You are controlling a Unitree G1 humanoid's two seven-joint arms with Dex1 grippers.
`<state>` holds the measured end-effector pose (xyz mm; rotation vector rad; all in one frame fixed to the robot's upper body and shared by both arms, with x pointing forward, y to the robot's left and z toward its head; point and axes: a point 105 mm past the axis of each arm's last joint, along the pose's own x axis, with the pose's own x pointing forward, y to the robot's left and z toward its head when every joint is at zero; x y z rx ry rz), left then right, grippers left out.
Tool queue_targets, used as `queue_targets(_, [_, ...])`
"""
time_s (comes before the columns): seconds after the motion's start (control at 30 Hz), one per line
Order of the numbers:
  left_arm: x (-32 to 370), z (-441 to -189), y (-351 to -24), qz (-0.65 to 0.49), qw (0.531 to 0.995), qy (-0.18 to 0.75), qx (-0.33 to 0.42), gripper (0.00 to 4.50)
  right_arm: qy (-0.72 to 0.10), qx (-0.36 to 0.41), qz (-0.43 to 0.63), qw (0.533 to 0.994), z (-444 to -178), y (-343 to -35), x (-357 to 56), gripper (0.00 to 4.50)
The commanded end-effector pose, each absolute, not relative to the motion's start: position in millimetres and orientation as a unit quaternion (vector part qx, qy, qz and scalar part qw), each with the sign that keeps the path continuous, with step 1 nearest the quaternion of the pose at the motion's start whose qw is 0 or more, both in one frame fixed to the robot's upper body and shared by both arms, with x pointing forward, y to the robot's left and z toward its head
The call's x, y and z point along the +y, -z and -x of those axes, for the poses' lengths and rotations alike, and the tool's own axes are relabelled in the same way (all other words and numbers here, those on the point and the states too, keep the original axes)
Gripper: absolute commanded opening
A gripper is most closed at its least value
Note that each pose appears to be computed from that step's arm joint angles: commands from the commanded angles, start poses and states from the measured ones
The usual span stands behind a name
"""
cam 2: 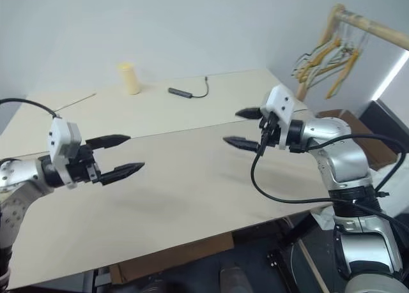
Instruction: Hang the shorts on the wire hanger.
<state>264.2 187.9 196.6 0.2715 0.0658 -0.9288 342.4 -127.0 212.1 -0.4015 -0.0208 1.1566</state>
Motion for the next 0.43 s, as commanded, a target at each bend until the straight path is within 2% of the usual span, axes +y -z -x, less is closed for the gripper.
queue_targets(0.03, [191,-250,-204,-0.171,0.883,0.437,0.024,4.50,-0.561,-0.041,0.221,0.797,-347,-223,-117,4.44])
queue_targets(0.43, [190,-234,-193,-0.169,0.897,0.406,0.036,4.50,-0.601,-0.041,0.229,0.765,-352,-213,-97,4.44])
